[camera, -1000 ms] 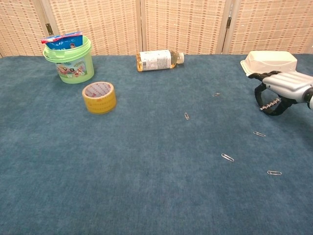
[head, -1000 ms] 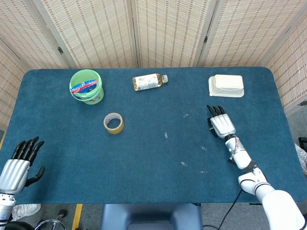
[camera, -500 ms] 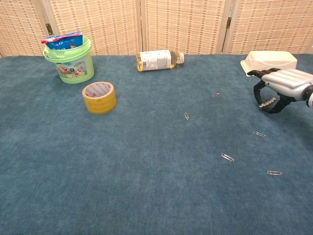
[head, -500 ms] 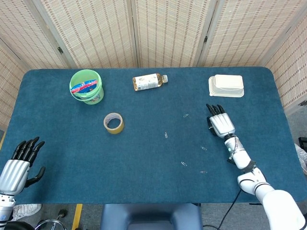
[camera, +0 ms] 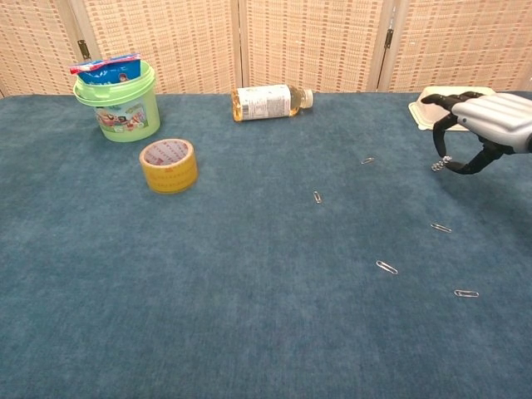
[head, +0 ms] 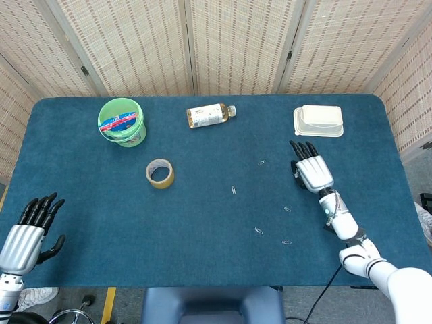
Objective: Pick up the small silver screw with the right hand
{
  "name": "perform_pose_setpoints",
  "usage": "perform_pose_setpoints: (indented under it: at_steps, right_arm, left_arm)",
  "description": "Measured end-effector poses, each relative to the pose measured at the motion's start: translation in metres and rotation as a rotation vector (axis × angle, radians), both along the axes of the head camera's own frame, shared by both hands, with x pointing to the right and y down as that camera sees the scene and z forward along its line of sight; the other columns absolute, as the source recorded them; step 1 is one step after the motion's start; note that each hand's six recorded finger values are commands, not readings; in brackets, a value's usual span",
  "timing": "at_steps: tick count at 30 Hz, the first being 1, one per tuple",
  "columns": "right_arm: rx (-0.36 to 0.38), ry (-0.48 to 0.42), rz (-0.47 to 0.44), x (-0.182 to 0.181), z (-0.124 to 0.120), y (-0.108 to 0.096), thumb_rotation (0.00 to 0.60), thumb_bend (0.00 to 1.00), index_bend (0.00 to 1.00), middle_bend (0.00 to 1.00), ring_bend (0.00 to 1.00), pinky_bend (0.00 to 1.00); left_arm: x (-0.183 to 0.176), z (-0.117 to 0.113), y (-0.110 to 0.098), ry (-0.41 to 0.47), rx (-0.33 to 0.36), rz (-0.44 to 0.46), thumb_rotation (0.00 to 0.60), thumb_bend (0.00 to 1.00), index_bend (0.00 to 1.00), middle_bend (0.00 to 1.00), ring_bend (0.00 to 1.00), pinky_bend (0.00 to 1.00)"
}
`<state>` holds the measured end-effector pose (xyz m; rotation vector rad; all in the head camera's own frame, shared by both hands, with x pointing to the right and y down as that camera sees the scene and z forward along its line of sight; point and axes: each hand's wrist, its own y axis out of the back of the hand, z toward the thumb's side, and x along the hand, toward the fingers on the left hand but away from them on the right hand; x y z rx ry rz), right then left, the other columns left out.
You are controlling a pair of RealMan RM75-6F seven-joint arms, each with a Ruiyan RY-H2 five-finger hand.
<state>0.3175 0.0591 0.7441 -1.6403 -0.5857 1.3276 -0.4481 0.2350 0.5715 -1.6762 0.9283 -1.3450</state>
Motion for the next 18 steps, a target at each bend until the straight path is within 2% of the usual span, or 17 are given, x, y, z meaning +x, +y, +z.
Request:
perform_pose_setpoints:
  at_steps: [11, 18]
  right_arm:
    - [0.025, -0.013, -0.005, -0.001, -0.010, -0.001, 0.600, 0.38, 0.64, 0.04, 0.00, 0.00]
    - [0.017, -0.060, -0.006, -0.010, -0.014, 0.002, 0.600, 0.38, 0.65, 0.06, 0.00, 0.00]
  left_arm:
    - [0.000, 0.001, 0.000, -0.004, -0.001, 0.000, 0.600, 0.47, 0.00, 0.04, 0.04, 0.08]
    - [-0.001, 0.001, -0.001, -0.004, -0.003, -0.002, 0.600, 0.47, 0.00, 0.04, 0.04, 0.08]
